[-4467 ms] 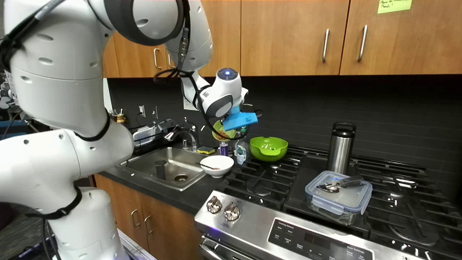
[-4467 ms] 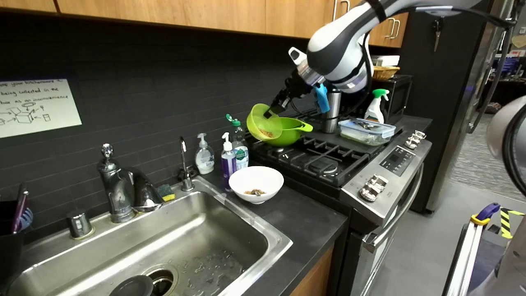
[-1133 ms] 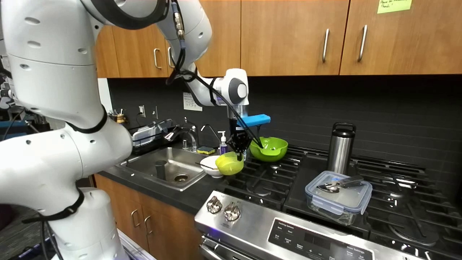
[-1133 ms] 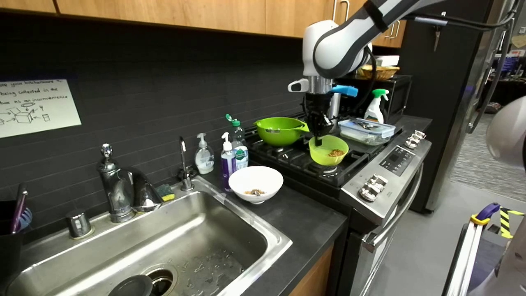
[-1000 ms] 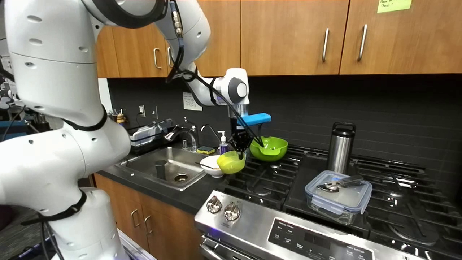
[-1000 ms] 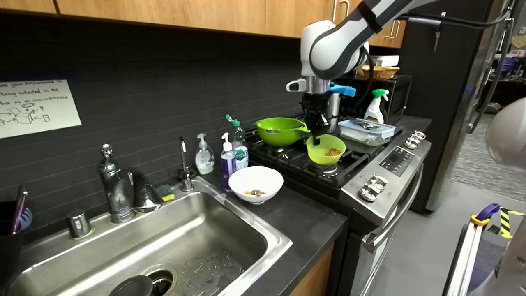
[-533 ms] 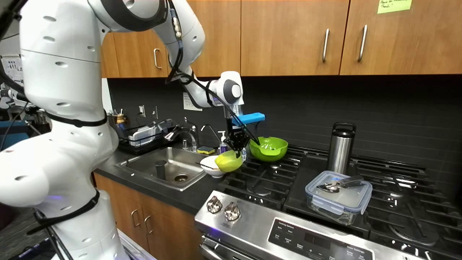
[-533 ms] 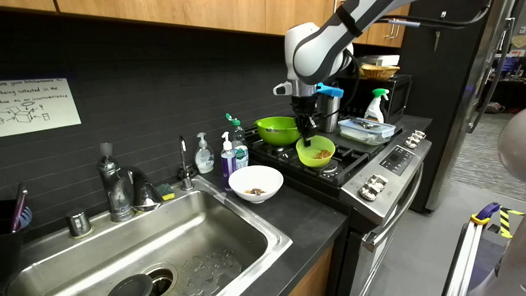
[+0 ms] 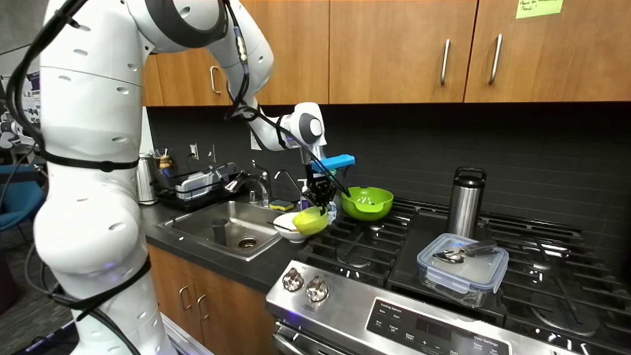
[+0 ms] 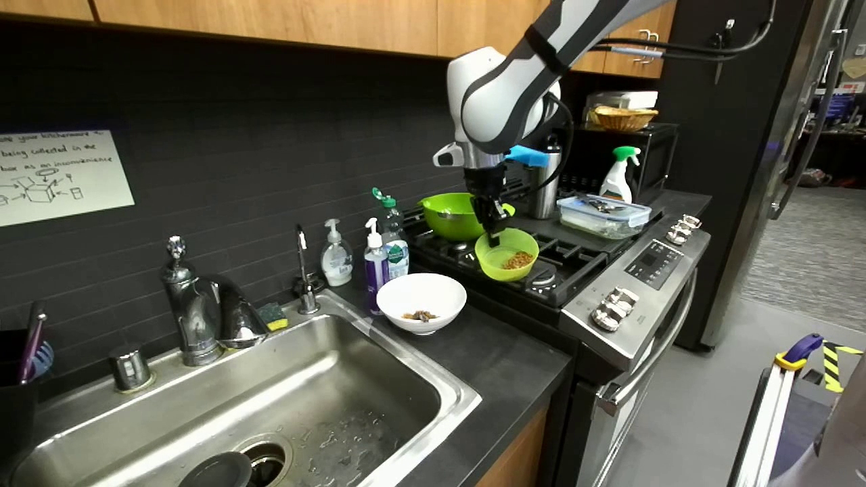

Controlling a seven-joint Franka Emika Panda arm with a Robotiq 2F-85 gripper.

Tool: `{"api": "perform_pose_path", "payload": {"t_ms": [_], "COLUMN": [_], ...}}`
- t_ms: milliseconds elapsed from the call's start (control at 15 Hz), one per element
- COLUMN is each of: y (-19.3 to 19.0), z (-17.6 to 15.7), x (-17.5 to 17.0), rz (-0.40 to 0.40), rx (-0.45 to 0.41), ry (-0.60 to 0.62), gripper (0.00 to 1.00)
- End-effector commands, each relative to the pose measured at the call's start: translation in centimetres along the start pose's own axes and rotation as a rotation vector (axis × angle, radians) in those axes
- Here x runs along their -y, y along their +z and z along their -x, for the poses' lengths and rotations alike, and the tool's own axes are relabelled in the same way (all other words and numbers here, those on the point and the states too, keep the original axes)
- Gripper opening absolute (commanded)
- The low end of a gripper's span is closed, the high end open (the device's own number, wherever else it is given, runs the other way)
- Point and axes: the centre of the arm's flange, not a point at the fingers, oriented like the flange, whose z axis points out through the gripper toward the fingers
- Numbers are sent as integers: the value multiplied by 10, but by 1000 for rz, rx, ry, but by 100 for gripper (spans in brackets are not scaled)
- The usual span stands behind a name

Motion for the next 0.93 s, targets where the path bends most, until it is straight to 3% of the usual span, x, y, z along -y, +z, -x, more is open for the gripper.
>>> {"api": "perform_pose_path", "payload": {"t_ms": [0, 867], "y": [-7, -11], "z": [-13, -53], "x": [-4, -18], "rz": [18, 114], "rx": [-4, -21], "ry": [-7, -56], "gripper": [1, 1]}}
